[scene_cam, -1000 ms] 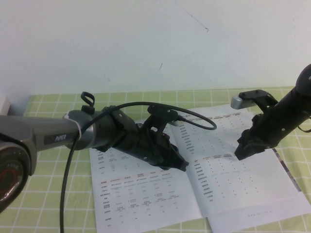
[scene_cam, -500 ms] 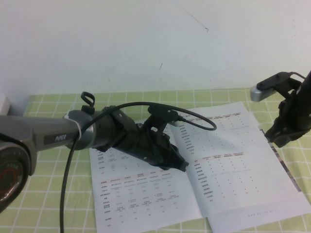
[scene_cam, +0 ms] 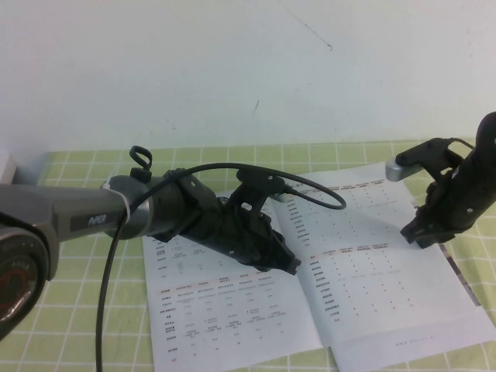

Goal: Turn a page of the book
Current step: Open the closed book

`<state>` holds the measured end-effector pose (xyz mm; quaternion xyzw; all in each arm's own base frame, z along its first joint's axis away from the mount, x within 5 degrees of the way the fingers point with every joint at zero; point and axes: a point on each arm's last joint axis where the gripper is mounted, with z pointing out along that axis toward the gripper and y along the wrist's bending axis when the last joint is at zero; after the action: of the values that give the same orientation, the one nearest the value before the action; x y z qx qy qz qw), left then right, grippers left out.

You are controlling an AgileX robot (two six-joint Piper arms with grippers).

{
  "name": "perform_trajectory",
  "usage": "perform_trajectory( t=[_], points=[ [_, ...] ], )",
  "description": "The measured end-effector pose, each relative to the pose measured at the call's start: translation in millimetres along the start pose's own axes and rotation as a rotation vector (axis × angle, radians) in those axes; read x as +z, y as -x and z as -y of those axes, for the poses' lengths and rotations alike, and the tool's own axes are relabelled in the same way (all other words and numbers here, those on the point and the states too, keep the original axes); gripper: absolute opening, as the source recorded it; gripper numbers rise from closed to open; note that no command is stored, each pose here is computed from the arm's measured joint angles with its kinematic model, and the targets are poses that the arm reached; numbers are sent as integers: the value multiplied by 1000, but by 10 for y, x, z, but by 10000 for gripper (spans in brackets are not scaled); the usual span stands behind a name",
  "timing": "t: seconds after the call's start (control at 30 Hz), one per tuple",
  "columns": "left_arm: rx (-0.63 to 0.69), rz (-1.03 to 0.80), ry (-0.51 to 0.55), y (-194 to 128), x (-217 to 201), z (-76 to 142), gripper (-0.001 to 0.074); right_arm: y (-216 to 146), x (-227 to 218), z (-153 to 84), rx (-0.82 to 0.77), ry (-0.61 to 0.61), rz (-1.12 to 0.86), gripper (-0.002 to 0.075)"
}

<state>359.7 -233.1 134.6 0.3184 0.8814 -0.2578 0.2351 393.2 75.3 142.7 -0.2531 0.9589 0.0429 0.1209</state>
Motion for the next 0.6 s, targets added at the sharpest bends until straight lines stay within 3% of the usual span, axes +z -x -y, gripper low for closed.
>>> perform_trajectory(
  t=[0.13, 0.23, 0.6],
  points=[
    [0, 0, 0, 0, 0, 0, -4, 11, 37, -16, 42, 25, 3, 269],
    [0, 0, 0, 0, 0, 0, -4, 20, 33, -20, 76, 31, 8, 348],
    [-5, 0, 0, 0, 0, 0, -4, -13, 37, 28, 124, -22, -30, 367]
  ],
)
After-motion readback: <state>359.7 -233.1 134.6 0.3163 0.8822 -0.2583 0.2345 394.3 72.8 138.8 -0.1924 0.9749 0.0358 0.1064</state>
